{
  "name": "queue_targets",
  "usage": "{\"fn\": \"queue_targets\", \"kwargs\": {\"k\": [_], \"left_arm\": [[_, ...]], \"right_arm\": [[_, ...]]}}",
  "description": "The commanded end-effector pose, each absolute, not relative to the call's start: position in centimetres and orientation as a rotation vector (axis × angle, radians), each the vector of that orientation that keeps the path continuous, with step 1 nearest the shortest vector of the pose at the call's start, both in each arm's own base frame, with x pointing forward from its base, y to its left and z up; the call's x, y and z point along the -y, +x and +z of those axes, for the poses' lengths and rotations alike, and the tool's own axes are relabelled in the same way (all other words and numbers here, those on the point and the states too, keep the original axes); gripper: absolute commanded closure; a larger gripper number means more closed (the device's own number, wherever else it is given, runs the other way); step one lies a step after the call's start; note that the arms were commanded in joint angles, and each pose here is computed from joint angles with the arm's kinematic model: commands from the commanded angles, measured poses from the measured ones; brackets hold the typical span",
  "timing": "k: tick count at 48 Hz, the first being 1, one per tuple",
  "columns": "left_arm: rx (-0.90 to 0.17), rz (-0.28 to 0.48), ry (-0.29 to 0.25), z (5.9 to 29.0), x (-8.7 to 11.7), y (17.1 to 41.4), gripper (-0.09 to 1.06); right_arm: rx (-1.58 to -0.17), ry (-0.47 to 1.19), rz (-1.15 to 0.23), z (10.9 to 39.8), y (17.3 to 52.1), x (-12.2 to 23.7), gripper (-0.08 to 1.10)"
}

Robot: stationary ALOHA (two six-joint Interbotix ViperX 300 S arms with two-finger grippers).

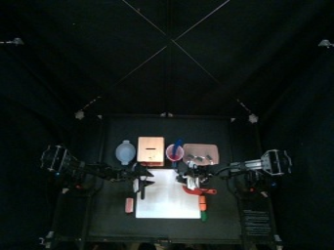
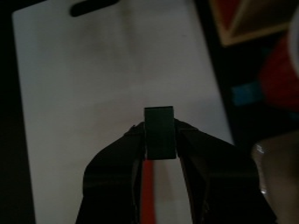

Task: Place sushi on board then cut the sushi with the knife then place the pieces on the plate
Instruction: Place the 4 sushi pieces on the plate

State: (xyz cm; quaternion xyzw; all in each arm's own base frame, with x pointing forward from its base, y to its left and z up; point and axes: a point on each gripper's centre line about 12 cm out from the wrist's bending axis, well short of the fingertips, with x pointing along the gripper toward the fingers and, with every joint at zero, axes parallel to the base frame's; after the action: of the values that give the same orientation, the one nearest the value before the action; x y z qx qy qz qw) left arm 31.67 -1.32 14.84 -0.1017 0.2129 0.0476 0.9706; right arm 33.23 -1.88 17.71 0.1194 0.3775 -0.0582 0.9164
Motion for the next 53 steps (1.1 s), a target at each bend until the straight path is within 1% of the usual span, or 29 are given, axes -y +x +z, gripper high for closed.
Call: {"fn": "queue_targets", "kwargs": {"k": [1,7,18,27,36,39,43,53], "left_arm": [[-0.415,0.097,-0.204,15.2,1.2,31.9,0.17],[-0.416,0.098,-0.203,15.2,1.2,31.9,0.17],[-0.412,0.103,-0.206,15.3,1.0,31.9,0.17],[-0.412,0.104,-0.212,15.3,1.0,31.9,0.17],[-0.405,0.104,-0.215,15.5,1.1,32.1,0.18],[-0.405,0.102,-0.212,15.5,1.1,32.1,0.18],[-0.405,0.101,-0.214,15.5,1.2,32.1,0.18],[-0.404,0.098,-0.215,15.5,1.3,32.2,0.18]], "right_arm": [[-0.712,0.254,-0.185,20.1,31.6,4.4,0.46],[-0.719,0.267,-0.273,20.5,29.6,7.2,0.46],[-0.794,0.269,-0.447,19.0,26.2,12.6,0.46],[-0.852,0.272,-0.541,17.3,24.2,15.3,0.46],[-0.916,0.309,-0.594,15.2,22.9,16.8,0.45],[-0.933,0.314,-0.604,14.6,22.6,17.1,0.43],[-0.936,0.317,-0.613,14.0,22.6,17.5,0.37],[-0.913,0.320,-0.619,13.8,23.0,17.9,0.22]]}}
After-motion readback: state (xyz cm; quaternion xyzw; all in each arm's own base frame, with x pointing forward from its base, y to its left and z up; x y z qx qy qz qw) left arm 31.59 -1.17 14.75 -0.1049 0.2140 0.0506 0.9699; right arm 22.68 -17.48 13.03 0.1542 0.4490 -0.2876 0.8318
